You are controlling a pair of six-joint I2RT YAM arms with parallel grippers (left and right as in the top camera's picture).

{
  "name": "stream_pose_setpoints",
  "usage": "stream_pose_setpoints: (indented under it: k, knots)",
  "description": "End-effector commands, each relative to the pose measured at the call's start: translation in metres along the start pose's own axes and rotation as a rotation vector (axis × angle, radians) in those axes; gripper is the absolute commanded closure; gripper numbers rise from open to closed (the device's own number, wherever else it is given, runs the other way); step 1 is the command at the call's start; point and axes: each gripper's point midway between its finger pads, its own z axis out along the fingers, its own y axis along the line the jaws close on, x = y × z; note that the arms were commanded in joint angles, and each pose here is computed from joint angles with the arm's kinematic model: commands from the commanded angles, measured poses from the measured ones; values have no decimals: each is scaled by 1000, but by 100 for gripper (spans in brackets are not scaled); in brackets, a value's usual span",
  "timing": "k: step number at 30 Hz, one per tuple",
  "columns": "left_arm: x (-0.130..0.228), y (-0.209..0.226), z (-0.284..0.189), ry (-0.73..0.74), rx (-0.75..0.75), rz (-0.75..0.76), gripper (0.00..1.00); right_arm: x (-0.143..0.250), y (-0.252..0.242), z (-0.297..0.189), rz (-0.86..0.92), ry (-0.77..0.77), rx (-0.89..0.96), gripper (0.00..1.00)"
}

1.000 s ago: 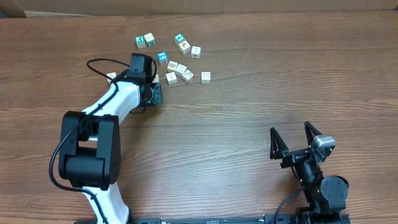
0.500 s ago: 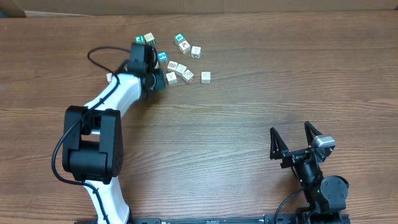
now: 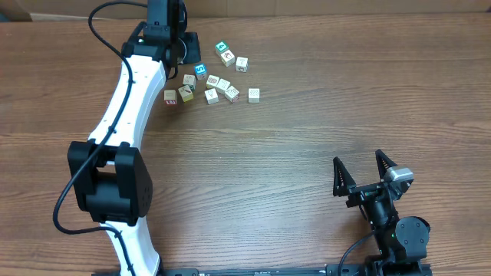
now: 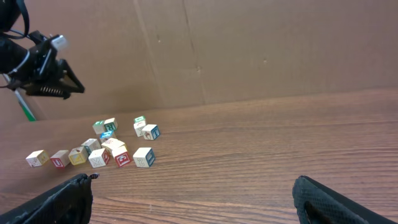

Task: Form a horizontal line
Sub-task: 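Lower the left gripper onto the blue-numbered 5 block, then close the left gripper on the blue 5 block and lift it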

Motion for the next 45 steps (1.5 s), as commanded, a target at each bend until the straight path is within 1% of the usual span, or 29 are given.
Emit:
stream_pose_setpoints:
  k: [1, 2, 3, 9, 13, 14, 16, 18, 19, 23, 25, 28, 32, 33, 34, 36, 38, 42, 45]
  knots:
    - [18, 2, 31, 58, -7, 88, 5, 2, -1, 0, 2, -2, 3, 0]
    - [24, 3, 41, 72, -8, 108, 1, 2, -1, 0, 2, -2, 3, 0]
    - [31, 4, 54, 91, -11, 117, 1, 2, -1, 0, 2, -2, 3, 0]
    - [49, 9, 89, 122, -16, 116, 4, 2, -1, 0, 2, -2, 3, 0]
    - [58, 12, 101, 138, -26, 120, 15, 2, -1, 0, 2, -2, 3, 0]
    - [59, 14, 102, 142, -34, 121, 16, 2, -1, 0, 2, -2, 3, 0]
    - [62, 18, 105, 150, -55, 122, 17, 2, -1, 0, 2, -2, 3, 0]
    - [61, 20, 111, 137, -67, 129, 16, 2, -1, 0, 2, -2, 3, 0]
    - [59, 20, 113, 126, -64, 139, 17, 2, -1, 0, 2, -2, 3, 0]
    - [54, 13, 117, 97, -28, 133, 27, 2, -1, 0, 2, -3, 3, 0]
    - [53, 7, 119, 90, -3, 120, 27, 2, -1, 0, 2, -2, 3, 0]
    - [55, 6, 126, 84, -5, 113, 32, 2, -1, 0, 2, -2, 3, 0]
    - [60, 7, 133, 92, -8, 69, 32, 2, -1, 0, 2, -3, 3, 0]
    - [60, 7, 133, 93, -8, 68, 37, 2, -1, 0, 2, -2, 3, 0]
    - [63, 8, 135, 97, -9, 68, 50, 2, -1, 0, 2, -2, 3, 0]
    - [63, 7, 138, 92, -8, 68, 53, 2, -1, 0, 2, -2, 3, 0]
    - [61, 8, 139, 85, -11, 69, 59, 2, -1, 0, 2, -2, 3, 0]
    - [47, 15, 136, 37, -55, 71, 73, 2, -1, 0, 2, -2, 3, 0]
    - [41, 17, 135, 23, -75, 75, 73, 2, -1, 0, 2, -2, 3, 0]
